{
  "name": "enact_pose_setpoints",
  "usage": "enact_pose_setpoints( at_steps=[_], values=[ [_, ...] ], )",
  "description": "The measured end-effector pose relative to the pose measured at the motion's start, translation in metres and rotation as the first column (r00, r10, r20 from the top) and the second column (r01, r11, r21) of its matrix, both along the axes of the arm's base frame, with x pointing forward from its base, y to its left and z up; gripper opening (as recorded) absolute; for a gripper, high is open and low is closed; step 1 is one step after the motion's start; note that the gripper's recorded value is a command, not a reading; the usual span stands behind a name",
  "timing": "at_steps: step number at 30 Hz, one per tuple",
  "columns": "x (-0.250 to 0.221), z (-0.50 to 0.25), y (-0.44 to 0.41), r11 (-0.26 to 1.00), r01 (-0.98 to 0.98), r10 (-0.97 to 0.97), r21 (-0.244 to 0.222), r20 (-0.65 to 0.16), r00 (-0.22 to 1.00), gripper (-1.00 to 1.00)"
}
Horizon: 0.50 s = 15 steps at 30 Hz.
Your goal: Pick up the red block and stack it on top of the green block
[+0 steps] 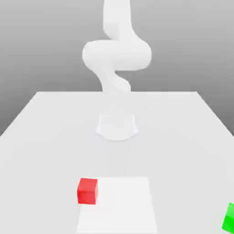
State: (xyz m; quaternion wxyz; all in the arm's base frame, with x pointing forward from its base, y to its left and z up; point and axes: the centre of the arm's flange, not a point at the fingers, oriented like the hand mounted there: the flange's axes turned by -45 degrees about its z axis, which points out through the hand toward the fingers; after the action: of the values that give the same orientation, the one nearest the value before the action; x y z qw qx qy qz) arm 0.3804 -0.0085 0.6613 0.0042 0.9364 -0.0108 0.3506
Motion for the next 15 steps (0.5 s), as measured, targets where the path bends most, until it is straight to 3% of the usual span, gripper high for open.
enact_pose_setpoints(
  at_steps=[7,15],
  values=[
    [0.061,-0.165,-0.031,0.999,0.03,-0.033,-0.016,-0.253,0.967,0.0],
    [0.051,-0.347,-0.063,0.998,0.055,-0.051,-0.006,-0.511,0.858,0.0]
  ],
)
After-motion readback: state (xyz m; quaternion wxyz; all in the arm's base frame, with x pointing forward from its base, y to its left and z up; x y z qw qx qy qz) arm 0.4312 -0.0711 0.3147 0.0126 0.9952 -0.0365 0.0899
